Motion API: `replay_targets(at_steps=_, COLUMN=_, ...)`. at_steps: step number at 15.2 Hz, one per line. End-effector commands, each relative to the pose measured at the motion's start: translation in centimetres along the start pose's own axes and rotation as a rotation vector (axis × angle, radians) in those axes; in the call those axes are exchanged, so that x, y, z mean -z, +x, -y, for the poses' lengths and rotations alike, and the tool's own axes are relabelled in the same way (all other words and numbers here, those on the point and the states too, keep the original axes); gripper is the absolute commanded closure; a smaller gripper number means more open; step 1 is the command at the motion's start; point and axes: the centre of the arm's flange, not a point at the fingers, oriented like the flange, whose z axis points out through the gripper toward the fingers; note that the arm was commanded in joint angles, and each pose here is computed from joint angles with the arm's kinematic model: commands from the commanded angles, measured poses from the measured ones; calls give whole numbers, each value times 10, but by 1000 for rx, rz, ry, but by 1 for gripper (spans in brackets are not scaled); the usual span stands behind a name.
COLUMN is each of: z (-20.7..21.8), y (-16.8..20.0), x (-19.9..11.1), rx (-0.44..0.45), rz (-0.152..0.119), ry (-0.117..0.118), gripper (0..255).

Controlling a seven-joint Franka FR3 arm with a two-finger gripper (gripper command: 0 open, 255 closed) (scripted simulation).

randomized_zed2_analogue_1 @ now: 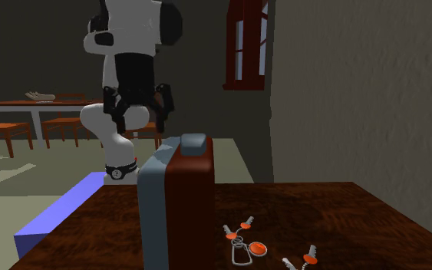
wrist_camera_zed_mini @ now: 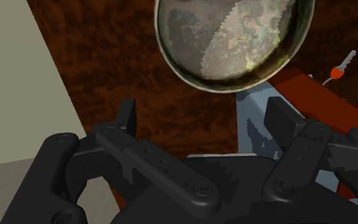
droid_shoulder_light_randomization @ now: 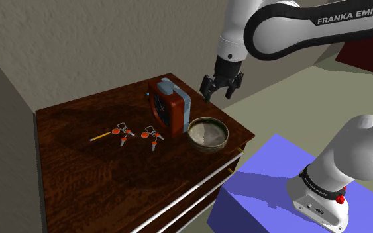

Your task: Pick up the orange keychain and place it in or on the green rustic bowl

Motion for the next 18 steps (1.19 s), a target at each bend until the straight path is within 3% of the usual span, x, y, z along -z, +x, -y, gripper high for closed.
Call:
replay_targets(at_steps=1, z=24, y=3, x=-16, rx=-20, rz=5, ry=-2, gripper=0)
replay_targets(at_steps=18, z=218, y=36, x=-132, rx=-176, rz=43, ry=-36, gripper=0)
